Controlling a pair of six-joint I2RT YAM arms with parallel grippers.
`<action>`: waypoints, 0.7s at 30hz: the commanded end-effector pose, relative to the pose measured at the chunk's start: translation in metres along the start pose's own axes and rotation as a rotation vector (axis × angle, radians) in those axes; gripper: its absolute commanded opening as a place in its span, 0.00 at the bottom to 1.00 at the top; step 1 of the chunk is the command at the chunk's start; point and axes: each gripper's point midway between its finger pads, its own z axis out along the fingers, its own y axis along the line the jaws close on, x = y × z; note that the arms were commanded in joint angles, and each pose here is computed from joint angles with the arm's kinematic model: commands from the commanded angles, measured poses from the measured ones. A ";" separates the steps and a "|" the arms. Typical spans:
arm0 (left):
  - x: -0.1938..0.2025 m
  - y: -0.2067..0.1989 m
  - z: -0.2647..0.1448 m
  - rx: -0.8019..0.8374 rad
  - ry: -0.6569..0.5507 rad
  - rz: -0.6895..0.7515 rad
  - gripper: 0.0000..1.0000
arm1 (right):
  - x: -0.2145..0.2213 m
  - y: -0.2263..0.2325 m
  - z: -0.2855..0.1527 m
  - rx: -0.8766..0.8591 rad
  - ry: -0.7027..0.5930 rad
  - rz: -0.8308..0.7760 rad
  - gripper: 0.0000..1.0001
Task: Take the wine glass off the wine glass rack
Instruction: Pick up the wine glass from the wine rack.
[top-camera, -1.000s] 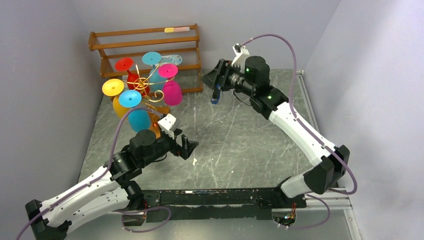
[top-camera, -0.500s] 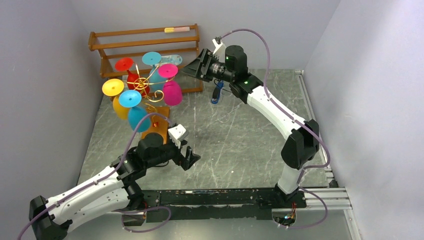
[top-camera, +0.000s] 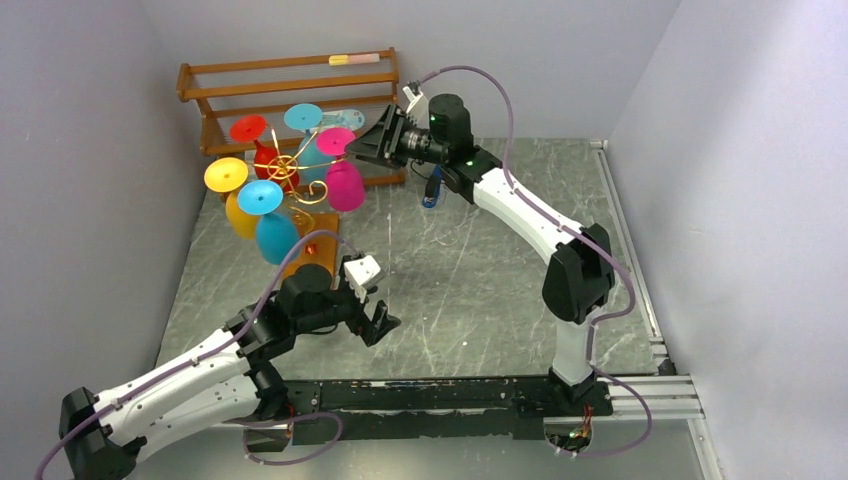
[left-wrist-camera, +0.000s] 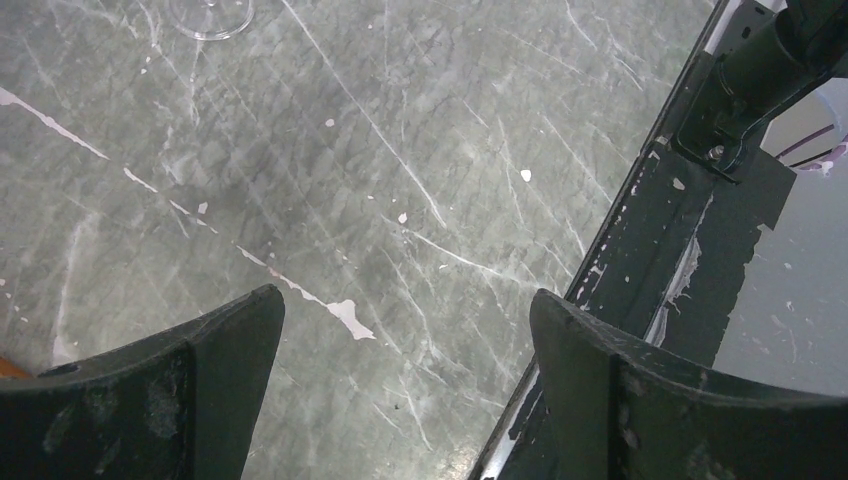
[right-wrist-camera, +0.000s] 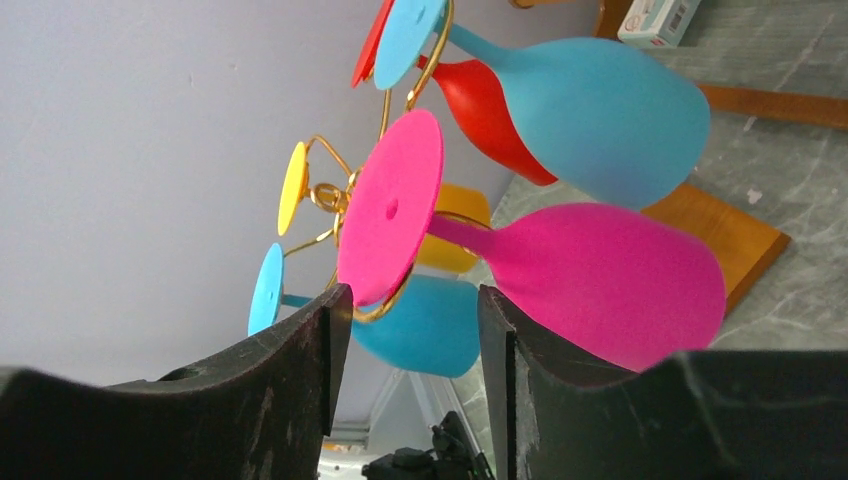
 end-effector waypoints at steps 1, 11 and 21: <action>-0.015 0.000 -0.004 -0.004 -0.033 0.019 0.97 | -0.012 0.013 0.009 -0.057 -0.015 0.004 0.52; -0.012 -0.002 -0.001 0.011 -0.017 0.015 0.97 | -0.020 0.006 0.019 -0.040 -0.027 0.016 0.42; -0.010 -0.002 0.001 0.018 -0.002 0.020 0.97 | -0.026 0.002 0.019 -0.007 -0.042 0.016 0.23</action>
